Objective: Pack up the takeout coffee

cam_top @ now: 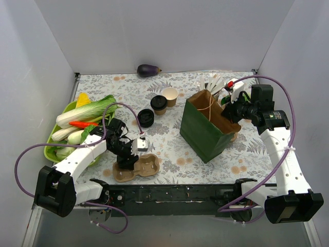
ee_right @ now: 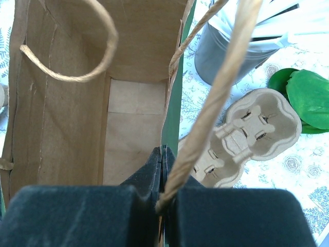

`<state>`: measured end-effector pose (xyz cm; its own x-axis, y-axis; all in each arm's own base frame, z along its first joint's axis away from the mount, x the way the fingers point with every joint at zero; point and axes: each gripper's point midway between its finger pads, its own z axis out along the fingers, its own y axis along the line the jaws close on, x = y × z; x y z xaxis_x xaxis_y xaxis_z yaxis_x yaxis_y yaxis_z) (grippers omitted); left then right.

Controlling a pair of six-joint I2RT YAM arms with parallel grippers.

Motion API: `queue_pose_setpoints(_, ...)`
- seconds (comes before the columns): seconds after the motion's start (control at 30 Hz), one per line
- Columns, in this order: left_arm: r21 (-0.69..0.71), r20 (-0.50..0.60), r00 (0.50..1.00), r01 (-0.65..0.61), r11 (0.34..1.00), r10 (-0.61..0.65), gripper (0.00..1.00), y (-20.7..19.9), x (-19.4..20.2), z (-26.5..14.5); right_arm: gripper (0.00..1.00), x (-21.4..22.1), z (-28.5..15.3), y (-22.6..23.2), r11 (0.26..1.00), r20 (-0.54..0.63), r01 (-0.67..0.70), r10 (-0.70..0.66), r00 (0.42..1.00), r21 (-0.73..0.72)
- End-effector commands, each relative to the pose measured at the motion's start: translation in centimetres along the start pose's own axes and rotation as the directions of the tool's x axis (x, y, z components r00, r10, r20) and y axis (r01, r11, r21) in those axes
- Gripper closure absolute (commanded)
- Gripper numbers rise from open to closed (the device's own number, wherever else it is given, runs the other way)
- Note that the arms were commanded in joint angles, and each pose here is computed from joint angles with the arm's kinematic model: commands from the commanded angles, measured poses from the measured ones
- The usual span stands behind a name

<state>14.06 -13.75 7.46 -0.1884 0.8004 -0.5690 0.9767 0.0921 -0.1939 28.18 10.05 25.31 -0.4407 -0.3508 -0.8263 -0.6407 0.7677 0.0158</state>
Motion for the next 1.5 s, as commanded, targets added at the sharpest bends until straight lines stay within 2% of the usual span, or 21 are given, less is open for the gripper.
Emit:
queue_pose_setpoints(0.0, -0.016, 0.055, 0.998, -0.003, 1.0, 0.004, 0.5, -0.1, -1.0, 0.4, 0.99, -0.2, 0.0, -0.5, 1.0, 0.01, -0.005, 0.005, 1.0, 0.015)
queue_pose_setpoints(0.53, -0.071, 0.119, 0.992, -0.034, 0.997, 0.042, 0.52, 0.0, -1.8, 0.8, 0.99, 0.0, 0.2, -0.8, 1.0, 0.001, -0.018, 0.018, 1.0, 0.017)
queue_pose_setpoints(1.03, -0.004, 0.07, 0.996, -0.047, 0.999, 0.047, 0.56, -1.1, -1.4, 2.7, 0.99, 0.1, 0.3, -1.0, 1.0, -0.01, -0.024, 0.025, 1.0, 0.018)
queue_pose_setpoints(1.47, -0.089, 0.064, 0.996, -0.06, 0.994, 0.066, 0.59, -0.8, -1.4, 3.1, 0.99, -0.1, 0.5, -1.0, 0.999, -0.006, -0.034, 0.034, 0.999, 0.006)
